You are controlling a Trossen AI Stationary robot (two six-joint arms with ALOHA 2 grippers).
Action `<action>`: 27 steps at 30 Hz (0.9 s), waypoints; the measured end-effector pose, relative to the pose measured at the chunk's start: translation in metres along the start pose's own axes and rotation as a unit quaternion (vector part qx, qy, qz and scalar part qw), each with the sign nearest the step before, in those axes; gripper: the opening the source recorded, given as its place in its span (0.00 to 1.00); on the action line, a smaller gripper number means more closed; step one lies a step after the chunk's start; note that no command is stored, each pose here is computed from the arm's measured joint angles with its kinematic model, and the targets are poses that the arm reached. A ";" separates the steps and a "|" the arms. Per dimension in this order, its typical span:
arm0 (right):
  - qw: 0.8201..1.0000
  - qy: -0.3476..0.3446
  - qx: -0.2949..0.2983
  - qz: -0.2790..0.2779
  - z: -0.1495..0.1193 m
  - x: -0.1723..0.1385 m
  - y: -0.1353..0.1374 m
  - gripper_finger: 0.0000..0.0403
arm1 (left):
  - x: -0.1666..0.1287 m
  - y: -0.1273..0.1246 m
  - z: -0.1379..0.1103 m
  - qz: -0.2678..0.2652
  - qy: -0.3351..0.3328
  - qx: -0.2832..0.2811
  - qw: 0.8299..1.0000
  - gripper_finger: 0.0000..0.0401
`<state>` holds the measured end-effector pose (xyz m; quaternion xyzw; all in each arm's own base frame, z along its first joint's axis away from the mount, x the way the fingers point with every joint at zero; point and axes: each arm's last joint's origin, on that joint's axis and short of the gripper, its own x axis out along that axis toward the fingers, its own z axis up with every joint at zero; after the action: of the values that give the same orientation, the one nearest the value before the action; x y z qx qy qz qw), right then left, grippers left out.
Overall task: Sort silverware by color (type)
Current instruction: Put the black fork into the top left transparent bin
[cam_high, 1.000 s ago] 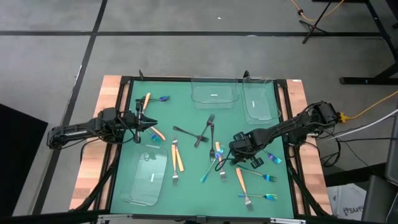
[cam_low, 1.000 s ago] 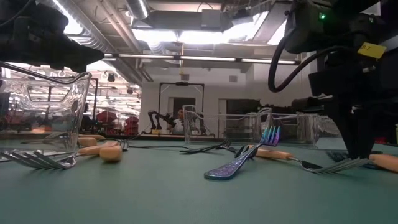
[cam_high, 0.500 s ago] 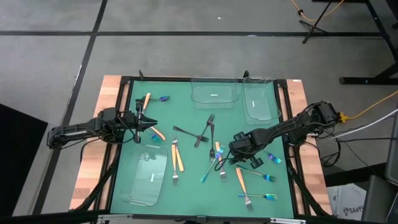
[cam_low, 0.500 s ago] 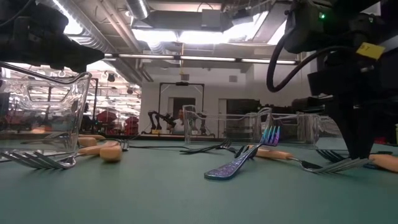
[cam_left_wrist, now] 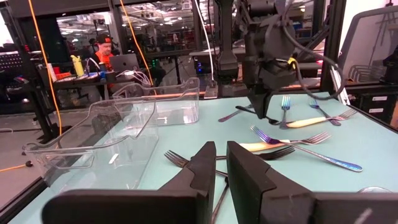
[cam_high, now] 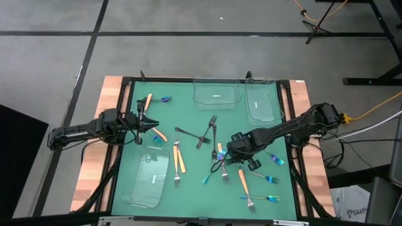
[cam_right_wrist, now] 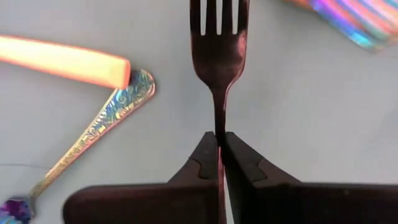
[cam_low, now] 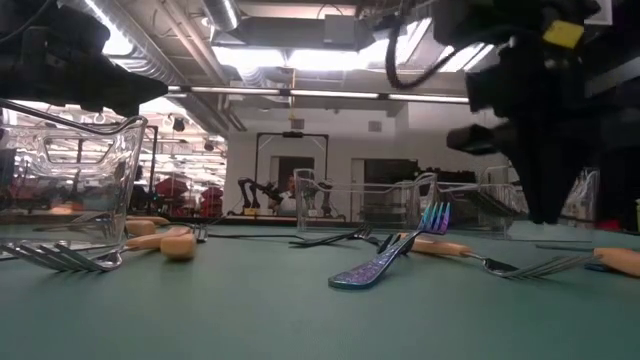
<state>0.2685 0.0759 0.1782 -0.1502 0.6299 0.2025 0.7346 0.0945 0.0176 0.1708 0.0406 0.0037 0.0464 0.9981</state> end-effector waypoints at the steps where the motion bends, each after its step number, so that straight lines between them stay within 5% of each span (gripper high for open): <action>1: 1.000 -0.003 0.000 -0.001 0.002 -0.003 0.000 0.00 | 0.000 0.000 0.000 0.000 0.000 0.000 1.000 0.08; 18: 0.997 -0.070 -0.006 -0.040 0.042 -0.070 -0.007 0.00 | 0.000 0.000 0.000 0.000 0.000 0.000 1.000 0.08; 27: 0.989 -0.127 0.035 -0.067 0.050 -0.106 -0.037 0.00 | 0.000 0.000 0.000 0.000 0.000 0.000 1.000 0.08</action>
<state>0.3166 0.0558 0.2894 -0.1393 0.5268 0.1484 0.8252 0.0945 0.0176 0.1708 0.0405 0.0037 0.0462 0.9981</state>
